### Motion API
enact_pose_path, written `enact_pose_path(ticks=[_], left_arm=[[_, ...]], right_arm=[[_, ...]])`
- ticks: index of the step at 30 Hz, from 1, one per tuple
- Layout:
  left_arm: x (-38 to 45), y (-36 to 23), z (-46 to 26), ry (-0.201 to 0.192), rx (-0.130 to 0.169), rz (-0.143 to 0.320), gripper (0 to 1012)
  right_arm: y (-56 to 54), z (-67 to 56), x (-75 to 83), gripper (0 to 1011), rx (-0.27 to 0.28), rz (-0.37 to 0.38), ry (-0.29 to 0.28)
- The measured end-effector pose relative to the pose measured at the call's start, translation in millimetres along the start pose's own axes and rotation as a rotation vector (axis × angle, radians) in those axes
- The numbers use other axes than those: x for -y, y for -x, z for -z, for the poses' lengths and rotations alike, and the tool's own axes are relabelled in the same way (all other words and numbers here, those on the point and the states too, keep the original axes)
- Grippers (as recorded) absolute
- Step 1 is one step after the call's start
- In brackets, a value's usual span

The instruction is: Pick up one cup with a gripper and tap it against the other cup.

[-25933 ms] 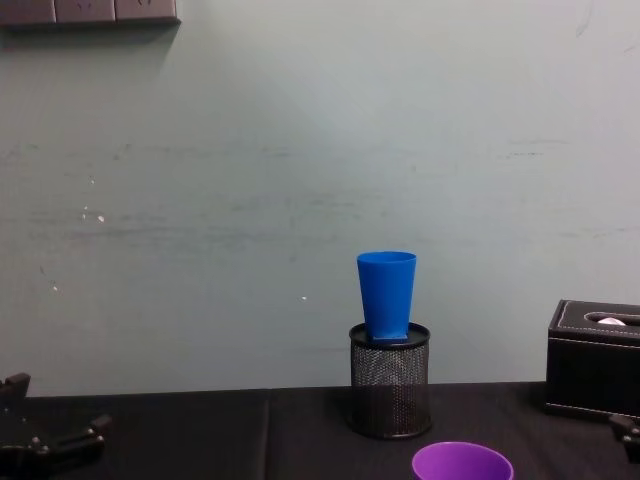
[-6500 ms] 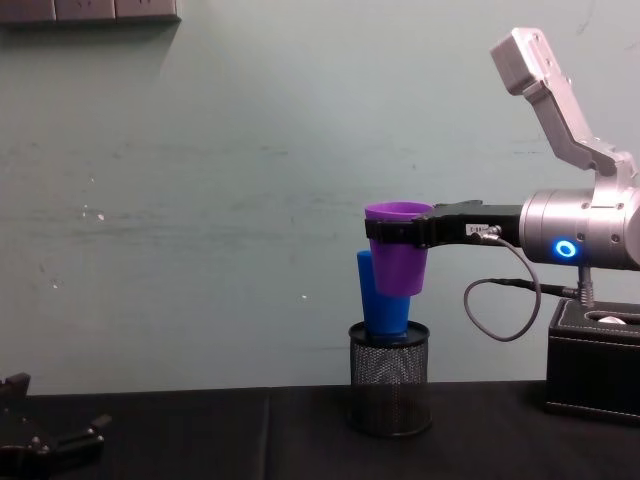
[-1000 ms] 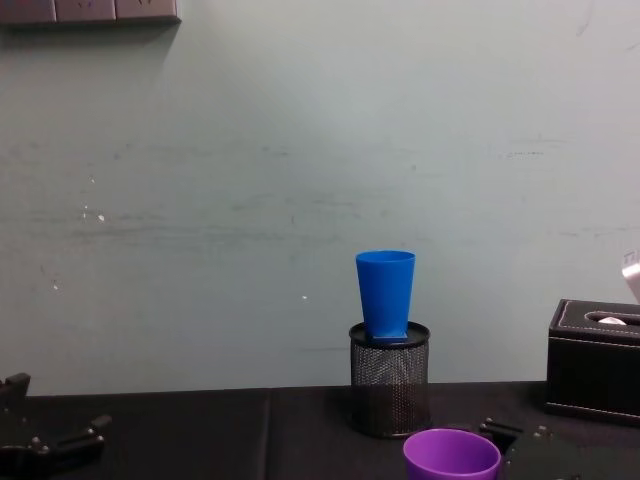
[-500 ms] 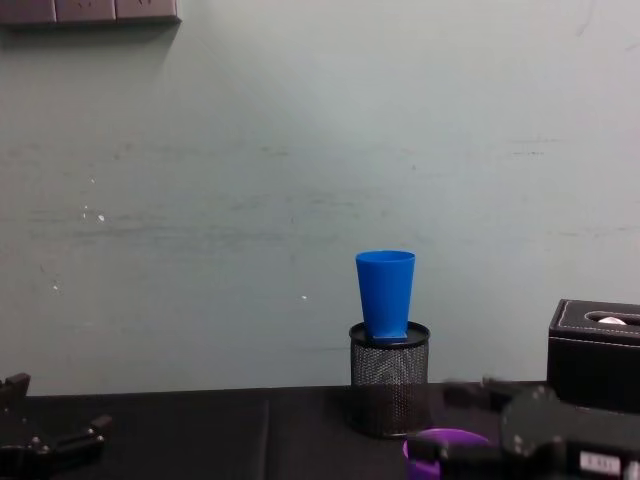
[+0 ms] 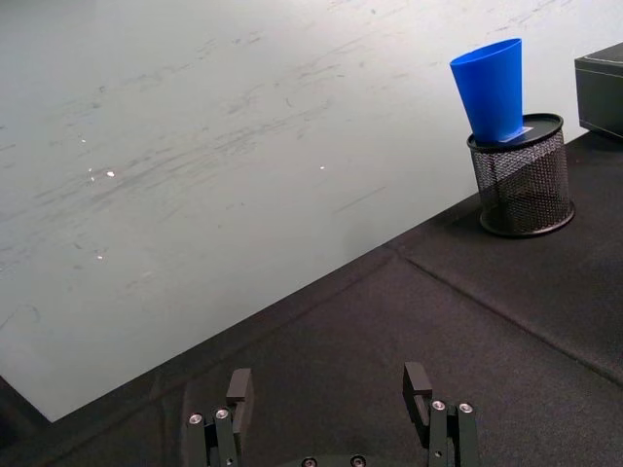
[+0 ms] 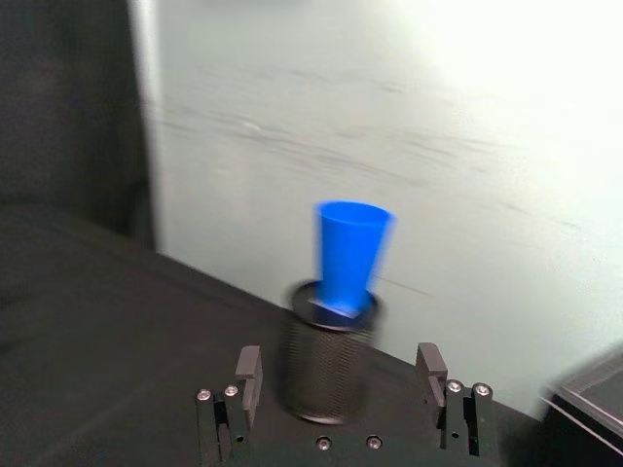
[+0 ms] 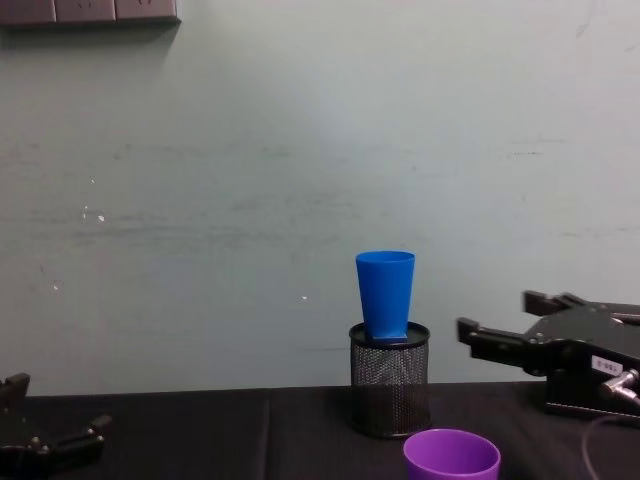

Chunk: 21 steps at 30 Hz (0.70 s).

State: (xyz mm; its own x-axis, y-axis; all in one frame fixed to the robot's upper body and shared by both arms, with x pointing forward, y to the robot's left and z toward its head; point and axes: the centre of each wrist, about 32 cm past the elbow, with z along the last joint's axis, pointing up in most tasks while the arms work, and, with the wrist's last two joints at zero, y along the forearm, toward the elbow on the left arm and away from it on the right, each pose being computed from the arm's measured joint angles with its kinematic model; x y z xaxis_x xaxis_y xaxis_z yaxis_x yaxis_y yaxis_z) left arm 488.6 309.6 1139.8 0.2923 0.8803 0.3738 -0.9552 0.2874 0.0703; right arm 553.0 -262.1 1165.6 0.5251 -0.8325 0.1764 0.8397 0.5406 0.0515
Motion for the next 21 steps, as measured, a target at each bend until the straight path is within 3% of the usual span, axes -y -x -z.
enact_pose_path(ticks=[6, 8, 16, 21], left_arm=[[0.0, 0.0, 0.0, 0.000, 0.000, 0.000, 1012], [0.0, 0.0, 0.0, 0.000, 0.000, 0.000, 1011], [0.0, 0.0, 0.0, 0.000, 0.000, 0.000, 1011], [0.0, 0.0, 0.1, 0.000, 0.000, 0.000, 1011]], right_arm=[[14.3, 1.1, 0.8, 1002, 0.025, 0.183, 0.073], [15.9, 2.3, 0.8, 1002, 0.023, 0.208, 0.090], [19.5, 11.2, 1.4, 1002, -0.003, 0.260, 0.148], [18.3, 20.1, 1.4, 1002, -0.023, 0.219, 0.150]])
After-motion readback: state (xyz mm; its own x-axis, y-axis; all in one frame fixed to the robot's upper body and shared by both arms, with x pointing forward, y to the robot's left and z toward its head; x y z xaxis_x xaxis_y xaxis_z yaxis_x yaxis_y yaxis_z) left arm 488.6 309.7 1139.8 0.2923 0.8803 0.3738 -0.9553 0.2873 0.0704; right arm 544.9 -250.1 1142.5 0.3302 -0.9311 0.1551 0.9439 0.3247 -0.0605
